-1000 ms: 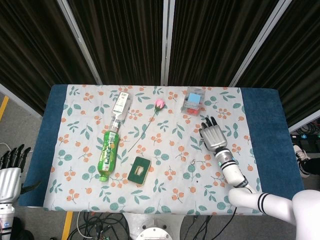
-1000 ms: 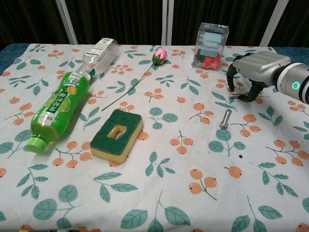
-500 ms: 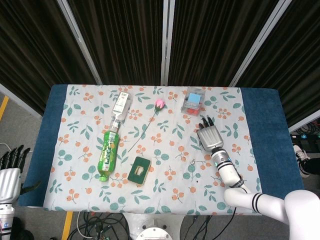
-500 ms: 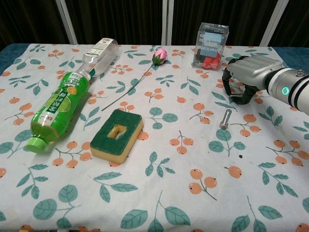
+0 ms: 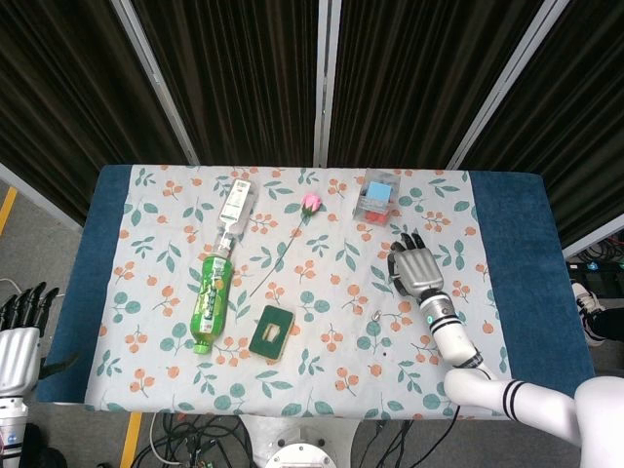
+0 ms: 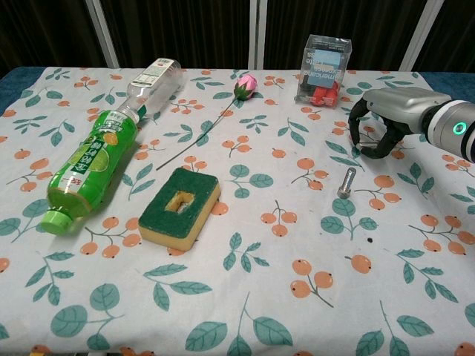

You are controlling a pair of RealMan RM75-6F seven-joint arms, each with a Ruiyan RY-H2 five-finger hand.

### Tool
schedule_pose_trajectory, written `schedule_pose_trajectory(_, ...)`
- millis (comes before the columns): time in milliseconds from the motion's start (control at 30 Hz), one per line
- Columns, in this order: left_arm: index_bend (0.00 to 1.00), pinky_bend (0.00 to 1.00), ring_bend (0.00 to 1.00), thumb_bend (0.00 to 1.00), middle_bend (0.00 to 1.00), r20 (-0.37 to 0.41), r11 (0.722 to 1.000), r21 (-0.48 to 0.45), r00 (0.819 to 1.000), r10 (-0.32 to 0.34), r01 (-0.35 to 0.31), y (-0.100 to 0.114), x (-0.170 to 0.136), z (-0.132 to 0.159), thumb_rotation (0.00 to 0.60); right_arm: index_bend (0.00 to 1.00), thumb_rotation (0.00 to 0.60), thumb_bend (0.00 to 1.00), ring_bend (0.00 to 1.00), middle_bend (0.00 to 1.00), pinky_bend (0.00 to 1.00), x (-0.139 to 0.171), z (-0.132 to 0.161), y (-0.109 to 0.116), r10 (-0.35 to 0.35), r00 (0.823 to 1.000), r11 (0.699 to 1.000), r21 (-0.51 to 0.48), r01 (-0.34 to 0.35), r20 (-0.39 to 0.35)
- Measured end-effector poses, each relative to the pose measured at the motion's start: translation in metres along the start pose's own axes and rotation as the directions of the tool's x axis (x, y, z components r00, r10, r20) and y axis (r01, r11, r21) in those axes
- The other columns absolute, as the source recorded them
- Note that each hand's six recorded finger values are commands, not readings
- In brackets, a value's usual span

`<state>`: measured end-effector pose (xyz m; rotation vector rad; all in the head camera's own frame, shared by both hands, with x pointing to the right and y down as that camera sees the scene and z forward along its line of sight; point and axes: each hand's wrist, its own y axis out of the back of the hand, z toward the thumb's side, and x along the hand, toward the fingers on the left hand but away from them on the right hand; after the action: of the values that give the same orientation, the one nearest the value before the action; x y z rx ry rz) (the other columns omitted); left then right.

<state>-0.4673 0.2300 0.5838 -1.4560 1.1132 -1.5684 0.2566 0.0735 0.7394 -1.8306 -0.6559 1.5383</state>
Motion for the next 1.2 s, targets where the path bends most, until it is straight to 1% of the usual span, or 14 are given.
schedule_pose_trajectory(100,0.1,0.0,0.0,0.06,0.0,-0.001,1.0,0.0,1.0,0.002,-0.002,0.001,0.0,0.0,0.6,0.59,0.6,0.3,0.0,0.22,0.0,0.003,-0.005,0.003,0.022,1.0,0.992,-0.127,-0.022,0.003)
schedule_pose_trajectory(200,0.1,0.0,0.0,0.06,0.0,0.0,1.0,0.002,1.0,0.001,-0.001,0.001,-0.001,0.001,0.6,0.59,0.6,0.3,0.0,0.22,0.0,0.005,-0.01,0.005,0.048,0.999,0.965,-0.26,-0.046,0.001)
schedule_pose_trajectory(233,0.1,0.0,0.0,0.06,0.0,0.001,1.0,0.003,1.0,0.001,-0.001,0.001,-0.001,0.001,0.6,0.59,0.6,0.3,0.0,0.22,0.0,0.005,-0.011,0.006,0.058,0.998,0.949,-0.31,-0.056,-0.001)
schedule_pose_trajectory(300,0.1,0.0,0.0,0.06,0.0,0.001,1.0,0.004,1.0,0.005,-0.005,0.002,-0.001,0.001,0.6,0.58,0.6,0.3,0.0,0.22,0.0,0.006,-0.013,0.007,0.073,0.997,0.923,-0.377,-0.07,-0.007)
schedule_pose_trajectory(333,0.1,0.0,0.0,0.06,0.0,0.001,1.0,0.004,1.0,0.007,-0.007,0.002,-0.001,0.001,0.6,0.58,0.6,0.3,0.0,0.22,0.0,0.006,-0.014,0.007,0.082,0.997,0.906,-0.416,-0.08,-0.012)
schedule_pose_trajectory(433,0.1,0.0,0.0,0.06,0.0,0.001,1.0,0.006,1.0,0.006,-0.006,0.003,-0.001,0.002,0.6,0.57,0.6,0.3,0.0,0.21,0.0,0.007,-0.015,0.008,0.099,0.995,0.866,-0.489,-0.1,-0.027)
schedule_pose_trajectory(533,0.1,0.0,0.0,0.06,0.0,0.002,1.0,0.007,1.0,0.005,-0.005,0.003,-0.001,0.002,0.6,0.55,0.6,0.3,0.0,0.21,0.0,0.007,-0.015,0.008,0.108,0.993,0.833,-0.541,-0.114,-0.043)
schedule_pose_trajectory(633,0.1,0.0,0.0,0.06,0.0,-0.002,1.0,0.006,1.0,0.006,-0.006,0.003,-0.002,0.001,0.6,0.55,0.6,0.3,0.0,0.21,0.0,0.006,-0.014,0.008,0.112,0.992,0.805,-0.58,-0.124,-0.057)
schedule_pose_trajectory(767,0.1,0.0,0.0,0.06,0.0,-0.002,1.0,0.008,1.0,0.0,0.0,0.002,-0.002,0.001,0.6,0.52,0.6,0.3,0.0,0.2,0.0,0.004,-0.016,0.007,0.111,0.991,0.794,-0.593,-0.131,-0.069)
schedule_pose_trajectory(933,0.1,0.0,0.0,0.06,0.0,-0.003,1.0,0.008,1.0,0.0,0.0,0.002,-0.002,0.001,0.6,0.49,0.6,0.3,0.0,0.2,0.0,0.001,-0.017,0.005,0.11,0.991,0.787,-0.602,-0.133,-0.075)
schedule_pose_trajectory(1200,0.1,0.0,0.0,0.06,0.0,-0.004,1.0,0.007,1.0,0.0,0.0,0.002,-0.002,0.001,0.6,0.45,0.6,0.3,0.0,0.2,0.0,0.001,-0.017,0.003,0.113,0.99,0.788,-0.598,-0.143,-0.087)
